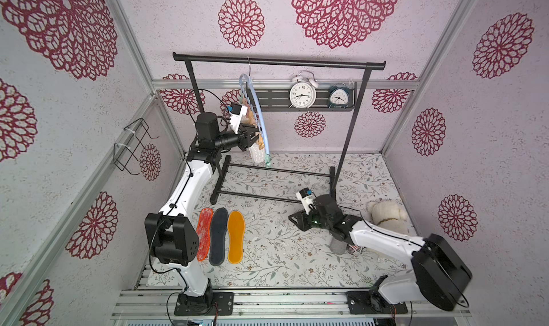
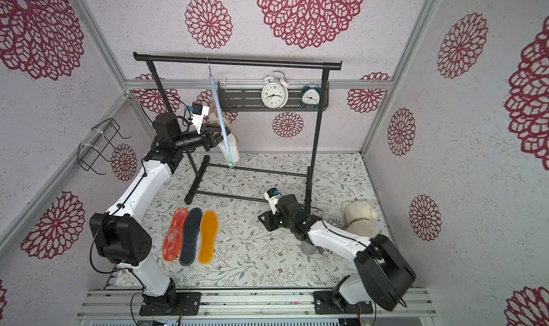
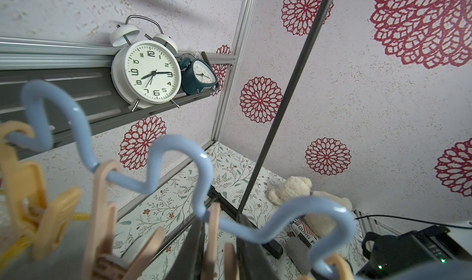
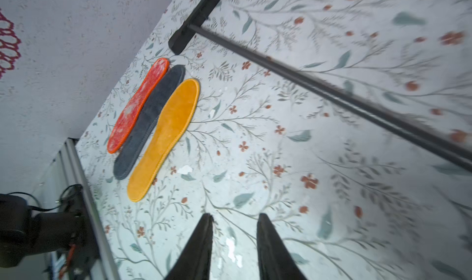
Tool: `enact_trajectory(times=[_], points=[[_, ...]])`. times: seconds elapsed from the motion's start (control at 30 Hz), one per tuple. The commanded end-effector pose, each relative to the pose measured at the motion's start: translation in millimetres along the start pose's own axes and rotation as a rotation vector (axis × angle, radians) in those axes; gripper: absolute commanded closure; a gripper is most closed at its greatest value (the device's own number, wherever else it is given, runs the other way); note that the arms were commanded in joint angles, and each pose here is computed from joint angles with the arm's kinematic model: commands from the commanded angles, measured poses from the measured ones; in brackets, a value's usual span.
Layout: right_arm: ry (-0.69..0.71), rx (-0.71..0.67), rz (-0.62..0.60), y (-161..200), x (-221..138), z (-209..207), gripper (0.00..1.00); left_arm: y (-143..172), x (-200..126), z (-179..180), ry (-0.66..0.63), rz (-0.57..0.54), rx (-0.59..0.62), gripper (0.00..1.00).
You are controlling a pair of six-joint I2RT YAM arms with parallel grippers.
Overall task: Take the shoe insoles off the hanger
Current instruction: Remove the insole from the hanger.
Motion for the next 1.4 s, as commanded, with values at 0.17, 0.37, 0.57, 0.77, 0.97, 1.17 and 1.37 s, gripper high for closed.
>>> enact_trajectory(times=[0.17, 0.37, 0.57, 0.77, 0.97, 1.17, 1.37], points=[[0.065, -0.131, -0.337, 7, -66, -43, 0.62, 4, -2, 1, -0.006, 0.020, -0.009, 1.00], [0.058, -0.128, -0.409, 29, -83, -58, 0.62, 8, -1, 2, -0.009, 0.030, -0.018, 1.00], [0.083, -0.097, -0.535, 35, -97, -73, 0.61, 7, -3, 1, -0.020, 0.036, -0.014, 1.00], [0.096, -0.062, -0.593, 33, -104, -79, 0.56, 9, -5, -3, -0.009, 0.044, -0.016, 0.81], [0.087, -0.066, -0.567, 36, -99, -78, 0.54, 9, -11, -9, -0.026, 0.065, -0.007, 0.40], [0.082, -0.070, -0.567, 36, -99, -77, 0.53, 25, -38, -23, -0.143, 0.168, -0.006, 0.30], [0.077, -0.075, -0.558, 38, -98, -77, 0.53, 65, -93, -72, -0.265, 0.273, -0.017, 0.24]])
Point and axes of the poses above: each gripper's point midway between its finger pads, its own x axis out along the fingers, its own z axis along the line the jaws close on, y = z × x, the point moved 2 cm from there along -x, back along the fingers, and after that the axes turned 14 degrees about x, right-handed, at the moved point
